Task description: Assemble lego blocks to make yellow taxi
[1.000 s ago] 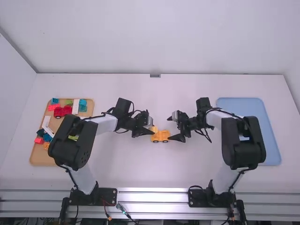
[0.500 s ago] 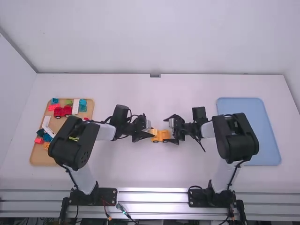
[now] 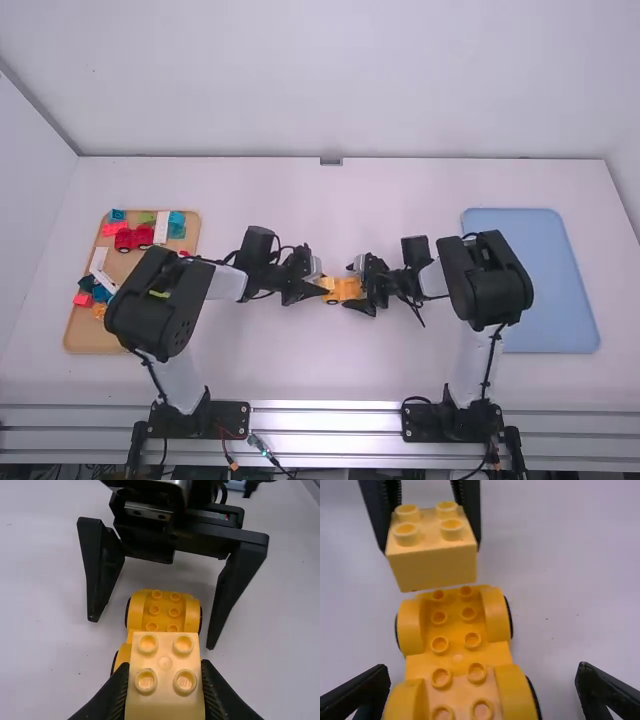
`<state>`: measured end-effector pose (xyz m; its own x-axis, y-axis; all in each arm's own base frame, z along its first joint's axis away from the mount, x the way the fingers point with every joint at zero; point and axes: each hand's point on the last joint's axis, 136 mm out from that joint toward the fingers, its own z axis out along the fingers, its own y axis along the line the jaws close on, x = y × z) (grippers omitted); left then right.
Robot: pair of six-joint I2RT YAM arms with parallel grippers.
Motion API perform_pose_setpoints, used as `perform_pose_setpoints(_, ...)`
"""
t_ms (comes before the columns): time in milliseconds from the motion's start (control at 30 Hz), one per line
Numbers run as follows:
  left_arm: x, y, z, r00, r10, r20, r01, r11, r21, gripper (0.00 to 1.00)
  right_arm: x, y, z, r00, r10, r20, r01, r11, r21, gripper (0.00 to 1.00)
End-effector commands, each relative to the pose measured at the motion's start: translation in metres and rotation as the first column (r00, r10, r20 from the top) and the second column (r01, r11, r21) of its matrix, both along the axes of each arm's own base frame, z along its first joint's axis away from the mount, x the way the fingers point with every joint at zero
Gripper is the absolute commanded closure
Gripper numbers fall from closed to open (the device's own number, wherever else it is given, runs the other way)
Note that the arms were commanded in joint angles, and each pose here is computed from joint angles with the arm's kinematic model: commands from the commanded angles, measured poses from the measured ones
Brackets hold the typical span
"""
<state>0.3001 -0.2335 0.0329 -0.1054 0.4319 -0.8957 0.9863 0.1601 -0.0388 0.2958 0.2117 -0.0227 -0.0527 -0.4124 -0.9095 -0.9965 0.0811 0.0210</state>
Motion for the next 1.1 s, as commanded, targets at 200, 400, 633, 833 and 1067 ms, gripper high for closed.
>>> perform_pose_setpoints(200, -0.002, -0.017, -0.014, 0.999, -0.033, -0.002, 0.033, 0.999, 0.02, 0.93, -0.005, 0.003, 0.003, 0.999, 0.039, 0.0, -0.039, 0.998, 0.048, 0.34)
perform_pose_setpoints(400, 0.006, -0.018, -0.017, 0.999, -0.029, -0.014, 0.03, 0.999, 0.032, 0.98, -0.005, 0.003, -0.001, 0.999, 0.033, -0.006, -0.033, 0.999, 0.024, 0.49)
perform_pose_setpoints(633, 0.007, -0.021, -0.015, 0.999, -0.036, -0.011, 0.037, 0.999, 0.027, 0.98, -0.008, 0.002, -0.003, 0.999, 0.044, -0.002, -0.044, 0.999, 0.016, 0.2)
perform_pose_setpoints(833, 0.006, -0.021, -0.014, 0.999, -0.035, -0.015, 0.035, 0.999, 0.025, 0.98, 0.002, 0.0, -0.008, 0.999, 0.036, 0.038, -0.035, 0.999, -0.034, 0.02)
perform_pose_setpoints(1067, 0.006, -0.019, -0.015, 0.999, -0.032, -0.029, 0.032, 0.999, 0.023, 0.98, -0.001, 0.001, -0.004, 0.992, 0.119, 0.041, -0.117, 0.992, -0.047, 0.19)
